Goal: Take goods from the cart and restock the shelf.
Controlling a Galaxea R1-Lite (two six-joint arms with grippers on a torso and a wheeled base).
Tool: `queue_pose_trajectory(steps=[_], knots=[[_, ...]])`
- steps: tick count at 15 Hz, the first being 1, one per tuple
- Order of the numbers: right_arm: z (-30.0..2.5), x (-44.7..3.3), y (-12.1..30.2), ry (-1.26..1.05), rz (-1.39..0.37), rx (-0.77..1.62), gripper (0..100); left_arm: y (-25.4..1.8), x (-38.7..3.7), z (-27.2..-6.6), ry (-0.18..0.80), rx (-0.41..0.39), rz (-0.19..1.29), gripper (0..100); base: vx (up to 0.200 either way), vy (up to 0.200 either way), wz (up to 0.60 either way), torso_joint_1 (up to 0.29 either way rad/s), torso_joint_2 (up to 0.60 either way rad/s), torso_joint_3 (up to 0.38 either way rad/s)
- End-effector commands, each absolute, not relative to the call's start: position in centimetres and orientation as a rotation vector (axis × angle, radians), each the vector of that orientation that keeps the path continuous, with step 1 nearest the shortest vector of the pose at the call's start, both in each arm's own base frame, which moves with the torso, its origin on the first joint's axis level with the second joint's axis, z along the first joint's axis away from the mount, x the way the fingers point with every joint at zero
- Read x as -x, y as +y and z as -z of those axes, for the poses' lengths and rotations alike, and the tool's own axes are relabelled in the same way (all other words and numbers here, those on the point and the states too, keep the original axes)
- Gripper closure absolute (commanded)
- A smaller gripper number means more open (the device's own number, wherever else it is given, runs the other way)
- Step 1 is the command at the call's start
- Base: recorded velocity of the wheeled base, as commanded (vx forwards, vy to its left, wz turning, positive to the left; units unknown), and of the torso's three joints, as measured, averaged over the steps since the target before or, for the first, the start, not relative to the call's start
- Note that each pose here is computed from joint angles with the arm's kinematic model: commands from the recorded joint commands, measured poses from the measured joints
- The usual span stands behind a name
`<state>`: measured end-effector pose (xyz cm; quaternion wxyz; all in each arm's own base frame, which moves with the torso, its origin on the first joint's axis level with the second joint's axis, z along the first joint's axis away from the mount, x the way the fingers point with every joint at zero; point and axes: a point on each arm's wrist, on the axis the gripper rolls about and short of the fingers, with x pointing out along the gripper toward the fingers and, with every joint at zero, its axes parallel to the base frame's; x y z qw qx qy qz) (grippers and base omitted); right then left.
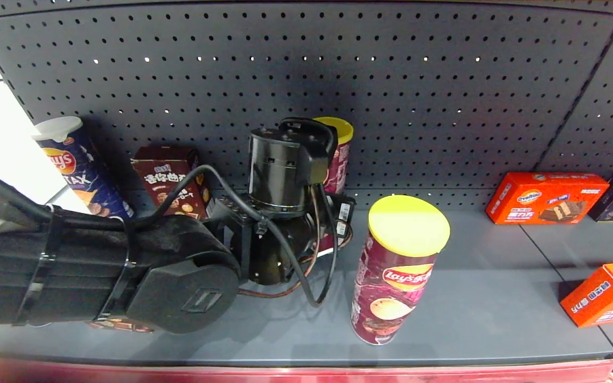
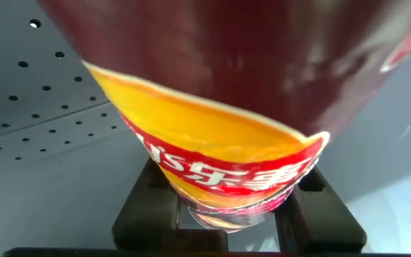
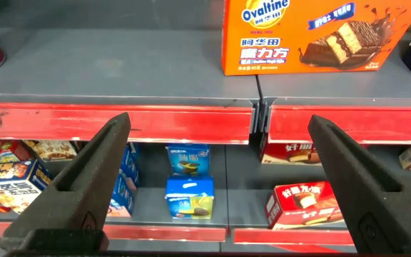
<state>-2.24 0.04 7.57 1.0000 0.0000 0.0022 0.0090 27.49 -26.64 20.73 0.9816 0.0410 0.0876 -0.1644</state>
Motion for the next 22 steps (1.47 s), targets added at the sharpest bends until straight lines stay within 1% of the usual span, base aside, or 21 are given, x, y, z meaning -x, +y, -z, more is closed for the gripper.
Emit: queue_pose_trajectory(steps=[1, 3, 8, 12, 18, 22], knots=[[-7.6, 2.2, 0.0, 0.006, -0.018, 0.0, 0, -27.3, -28.1, -20.2, 0.178, -0.083, 0.329, 100, 0.0, 0.0, 0.0, 0.0, 0.0, 0.0], [-7.6, 2.2, 0.0, 0.006, -0.018, 0.0, 0, -28.0, -28.8, -19.7, 0.156, -0.071, 0.329, 100, 0.0, 0.0, 0.0, 0.0, 0.0, 0.0], [-7.6, 2.2, 0.0, 0.008, -0.018, 0.0, 0, -28.9, -29.9, -19.1, 0.148, -0.07, 0.326, 100, 0.0, 0.0, 0.0, 0.0, 0.0, 0.0], [-7.6, 2.2, 0.0, 0.006, -0.018, 0.0, 0, -28.9, -30.5, -18.7, 0.15, -0.072, 0.317, 100, 0.0, 0.0, 0.0, 0.0, 0.0, 0.0], [-7.6, 2.2, 0.0, 0.006, -0.018, 0.0, 0, -28.6, -31.7, -18.9, 0.133, -0.061, 0.298, 100, 0.0, 0.0, 0.0, 0.0, 0.0, 0.0], [-7.6, 2.2, 0.0, 0.006, -0.018, 0.0, 0, -28.4, -32.5, -18.5, 0.137, -0.061, 0.289, 100, 0.0, 0.0, 0.0, 0.0, 0.0, 0.0]])
